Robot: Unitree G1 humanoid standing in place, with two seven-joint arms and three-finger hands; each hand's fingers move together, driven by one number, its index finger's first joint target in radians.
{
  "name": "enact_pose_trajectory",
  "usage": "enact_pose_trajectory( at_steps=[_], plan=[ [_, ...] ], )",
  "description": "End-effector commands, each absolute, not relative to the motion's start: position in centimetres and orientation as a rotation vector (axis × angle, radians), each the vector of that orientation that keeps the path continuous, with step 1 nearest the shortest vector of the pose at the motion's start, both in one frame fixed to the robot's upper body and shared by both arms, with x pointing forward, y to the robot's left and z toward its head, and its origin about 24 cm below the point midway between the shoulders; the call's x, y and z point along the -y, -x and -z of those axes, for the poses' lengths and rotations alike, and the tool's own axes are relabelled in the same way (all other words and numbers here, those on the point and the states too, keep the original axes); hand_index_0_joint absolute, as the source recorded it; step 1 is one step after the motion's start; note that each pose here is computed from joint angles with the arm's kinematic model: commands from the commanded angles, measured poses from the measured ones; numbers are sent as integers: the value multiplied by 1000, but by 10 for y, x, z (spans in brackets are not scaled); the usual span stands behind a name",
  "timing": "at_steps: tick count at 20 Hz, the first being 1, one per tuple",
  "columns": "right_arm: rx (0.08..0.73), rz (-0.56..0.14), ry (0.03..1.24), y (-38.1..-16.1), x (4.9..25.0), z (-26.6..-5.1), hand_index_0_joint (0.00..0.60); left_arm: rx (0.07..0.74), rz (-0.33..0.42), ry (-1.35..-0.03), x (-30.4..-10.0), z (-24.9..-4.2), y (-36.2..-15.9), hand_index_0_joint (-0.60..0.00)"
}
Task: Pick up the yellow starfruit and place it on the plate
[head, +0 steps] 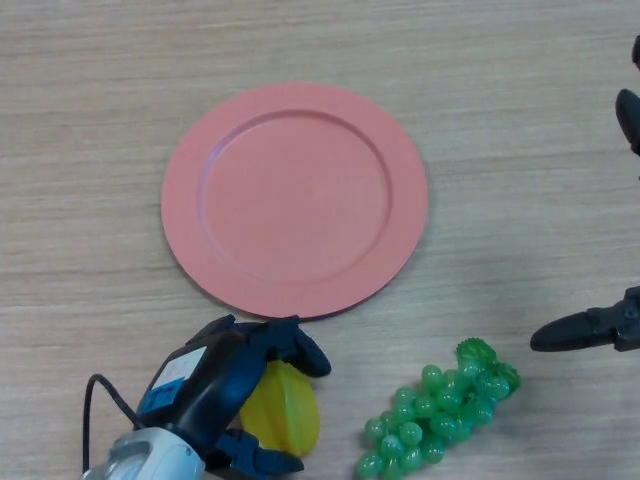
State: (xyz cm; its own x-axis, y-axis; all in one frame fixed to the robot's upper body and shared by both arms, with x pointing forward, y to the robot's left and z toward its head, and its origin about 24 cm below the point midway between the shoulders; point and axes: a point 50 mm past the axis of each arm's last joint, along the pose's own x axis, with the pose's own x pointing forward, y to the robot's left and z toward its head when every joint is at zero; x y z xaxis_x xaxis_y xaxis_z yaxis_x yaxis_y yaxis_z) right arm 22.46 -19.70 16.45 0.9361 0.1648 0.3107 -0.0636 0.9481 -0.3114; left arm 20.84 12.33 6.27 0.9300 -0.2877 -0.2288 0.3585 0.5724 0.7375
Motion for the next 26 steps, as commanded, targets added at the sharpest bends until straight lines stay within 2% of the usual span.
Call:
enact_pose_trajectory(
  at_steps=[1, 2, 4, 5, 6, 7, 8, 9, 10, 11, 12, 13, 14, 15, 17, 18, 19, 22, 24, 26],
  plan=[
    [510, -107, 312, -213, 201, -191, 0, -71, 409, -932, -128, -67, -205, -600],
    [507, -108, 309, -213, 200, -191, 0, -54, 404, -930, -128, -69, -206, -600],
    [510, -104, 313, -213, 200, -192, 0, 21, 395, -928, -128, -78, -205, -600],
    [515, -104, 318, -213, 199, -192, 0, 35, 396, -893, -130, -88, -204, -600],
    [515, -104, 319, -213, 198, -192, 0, 14, 407, -862, -130, -93, -202, -600],
    [521, -105, 320, -213, 197, -194, 0, 34, 405, -785, -132, -108, -201, -600],
    [521, -106, 320, -213, 196, -194, 0, 39, 411, -783, -133, -114, -200, -600],
    [520, -114, 311, -213, 195, -195, 0, 79, 374, -759, -137, -129, -203, -600],
    [519, -115, 310, -213, 194, -196, 0, 137, 350, -746, -138, -138, -204, -600],
    [517, -126, 302, -212, 193, -196, 0, 280, 281, -732, -141, -153, -210, -600],
    [521, -130, 308, -211, 192, -197, 0, 353, 234, -716, -143, -161, -214, -600],
    [533, -128, 315, -211, 192, -197, 0, 488, 158, -729, -147, -172, -222, -600],
    [529, -130, 310, -211, 191, -197, 0, 508, 130, -745, -149, -174, -226, -600],
    [528, -137, 299, -210, 190, -197, 0, 605, 48, -774, -153, -181, -236, -600],
    [523, -143, 290, -209, 189, -198, 0, 671, -24, -848, -151, -182, -250, -600],
    [519, -147, 286, -209, 188, -197, 0, 665, -35, -891, -150, -179, -255, -600],
    [525, -147, 291, -208, 189, -197, 0, 689, -64, -925, -148, -173, -263, -600],
    [526, -146, 281, -208, 190, -195, 0, 666, -93, -951, -146, -158, -281, -600],
    [527, -142, 268, -206, 192, -196, 0, 652, -80, -885, -140, -151, -287, -600],
    [535, -135, 276, -207, 192, -196, 0, 628, -47, -741, -137, -150, -292, -600]
  ],
)
